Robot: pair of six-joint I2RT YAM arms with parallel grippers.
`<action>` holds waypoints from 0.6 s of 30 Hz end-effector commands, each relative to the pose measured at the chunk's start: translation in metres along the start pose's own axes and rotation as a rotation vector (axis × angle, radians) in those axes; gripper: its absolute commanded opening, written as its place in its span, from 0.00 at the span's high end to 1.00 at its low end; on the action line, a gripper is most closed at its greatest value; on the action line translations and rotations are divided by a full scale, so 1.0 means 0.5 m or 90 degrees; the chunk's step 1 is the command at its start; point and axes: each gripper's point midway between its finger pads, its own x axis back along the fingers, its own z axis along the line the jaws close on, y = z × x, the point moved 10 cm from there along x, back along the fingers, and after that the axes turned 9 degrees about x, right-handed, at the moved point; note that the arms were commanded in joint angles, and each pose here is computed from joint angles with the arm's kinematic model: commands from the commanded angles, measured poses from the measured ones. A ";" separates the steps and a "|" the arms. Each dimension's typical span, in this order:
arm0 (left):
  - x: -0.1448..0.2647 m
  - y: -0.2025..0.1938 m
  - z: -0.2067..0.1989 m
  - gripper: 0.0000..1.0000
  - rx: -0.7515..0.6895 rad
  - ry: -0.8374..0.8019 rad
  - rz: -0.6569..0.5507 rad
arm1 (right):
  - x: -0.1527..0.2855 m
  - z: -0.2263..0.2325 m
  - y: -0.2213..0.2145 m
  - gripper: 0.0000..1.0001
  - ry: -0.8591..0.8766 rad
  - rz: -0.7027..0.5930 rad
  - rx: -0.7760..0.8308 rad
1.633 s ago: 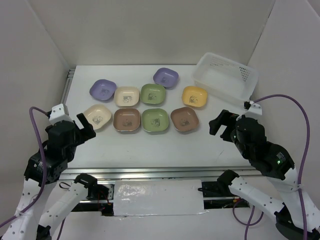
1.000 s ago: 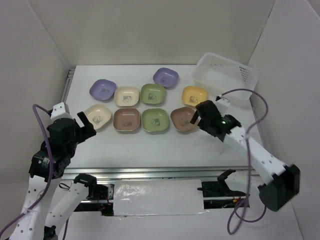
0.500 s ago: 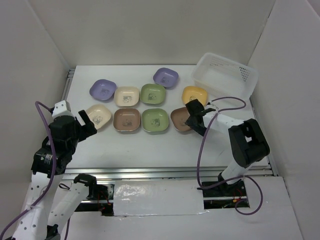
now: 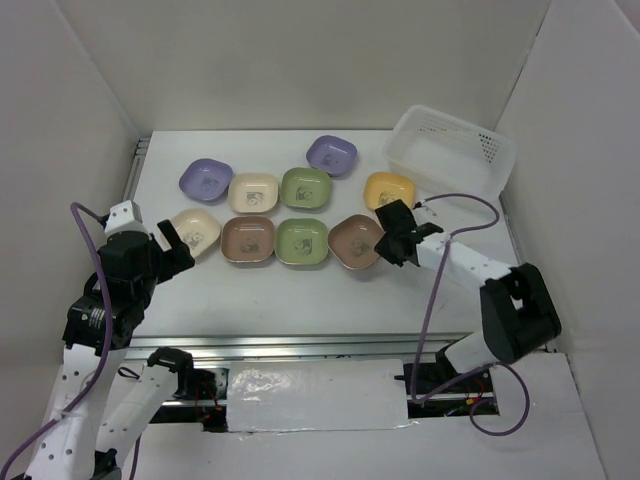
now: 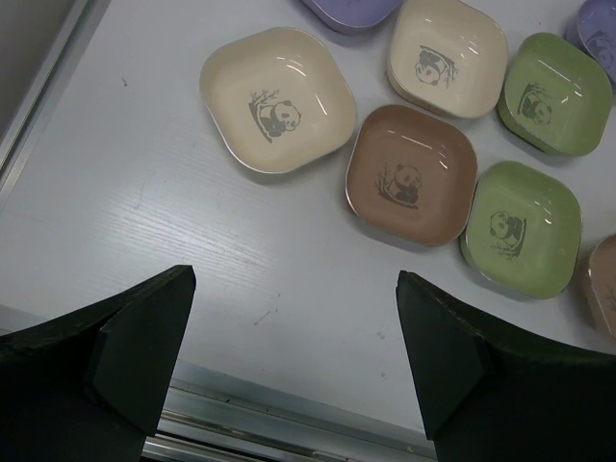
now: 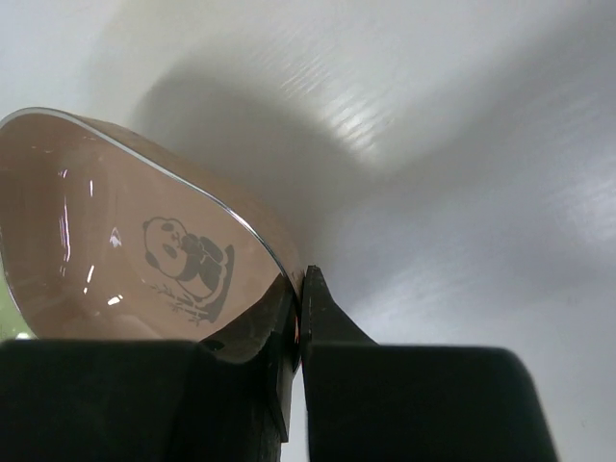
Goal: Place the plates into the plastic bin on the countertop
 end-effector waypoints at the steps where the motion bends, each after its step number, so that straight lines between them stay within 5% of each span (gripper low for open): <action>1: 0.001 0.008 -0.003 0.01 -0.001 -0.015 -0.020 | 0.091 0.004 0.041 1.00 0.059 -0.053 -0.007; 9: 0.004 0.009 0.000 0.01 0.003 -0.015 -0.027 | 0.193 -0.042 0.338 1.00 0.073 -0.222 -0.110; 13: 0.002 0.008 0.000 0.01 0.002 -0.013 -0.025 | 0.086 -0.052 0.485 1.00 0.002 -0.160 -0.136; 14: 0.003 0.009 0.000 0.01 0.001 -0.013 -0.026 | 0.111 -0.034 0.550 1.00 0.015 -0.200 -0.145; 18: 0.006 0.007 -0.001 0.01 0.000 -0.022 -0.025 | 0.022 -0.044 0.632 1.00 -0.048 -0.168 -0.160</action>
